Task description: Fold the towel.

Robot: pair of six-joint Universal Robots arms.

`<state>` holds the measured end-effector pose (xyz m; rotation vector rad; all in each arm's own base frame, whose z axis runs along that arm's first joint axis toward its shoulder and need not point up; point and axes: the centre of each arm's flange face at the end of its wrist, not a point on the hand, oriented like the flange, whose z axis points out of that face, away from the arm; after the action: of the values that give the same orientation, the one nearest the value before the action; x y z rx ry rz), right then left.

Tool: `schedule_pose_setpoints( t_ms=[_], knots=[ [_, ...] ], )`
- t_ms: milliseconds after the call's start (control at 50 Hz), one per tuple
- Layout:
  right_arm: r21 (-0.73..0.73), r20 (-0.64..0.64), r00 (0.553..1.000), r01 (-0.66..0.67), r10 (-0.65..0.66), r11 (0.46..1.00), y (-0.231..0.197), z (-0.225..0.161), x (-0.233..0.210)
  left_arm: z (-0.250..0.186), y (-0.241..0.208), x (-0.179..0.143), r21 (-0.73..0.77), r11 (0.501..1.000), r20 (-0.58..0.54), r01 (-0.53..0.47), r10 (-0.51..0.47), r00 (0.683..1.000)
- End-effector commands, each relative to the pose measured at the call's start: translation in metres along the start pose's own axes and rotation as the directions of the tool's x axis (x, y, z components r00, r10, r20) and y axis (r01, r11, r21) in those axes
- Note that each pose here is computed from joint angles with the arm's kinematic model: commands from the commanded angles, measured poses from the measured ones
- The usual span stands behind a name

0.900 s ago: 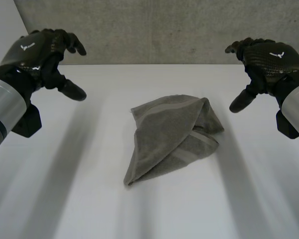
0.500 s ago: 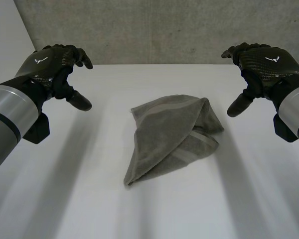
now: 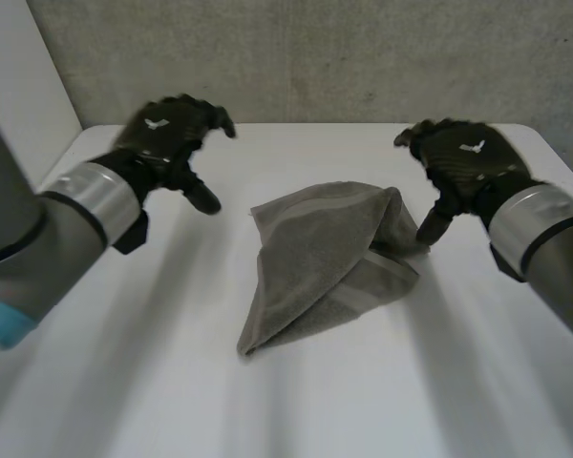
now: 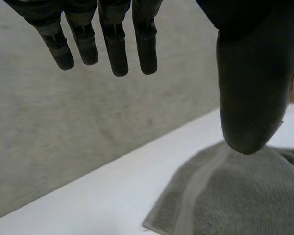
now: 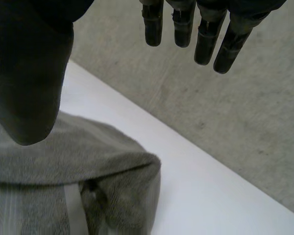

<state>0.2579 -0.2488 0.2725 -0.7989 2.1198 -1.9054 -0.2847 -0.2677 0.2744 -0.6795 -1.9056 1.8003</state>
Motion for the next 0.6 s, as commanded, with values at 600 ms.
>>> schedule_pose_setpoints(
  t_ms=[600],
  knots=[
    [-0.343, 0.025, 0.972, -0.211, 0.234, 0.915, 0.138, 0.087, -0.029, 0.079, 0.122, 0.018, -0.056, 0.91, -0.296, -0.41, 0.377, 0.878]
  ],
)
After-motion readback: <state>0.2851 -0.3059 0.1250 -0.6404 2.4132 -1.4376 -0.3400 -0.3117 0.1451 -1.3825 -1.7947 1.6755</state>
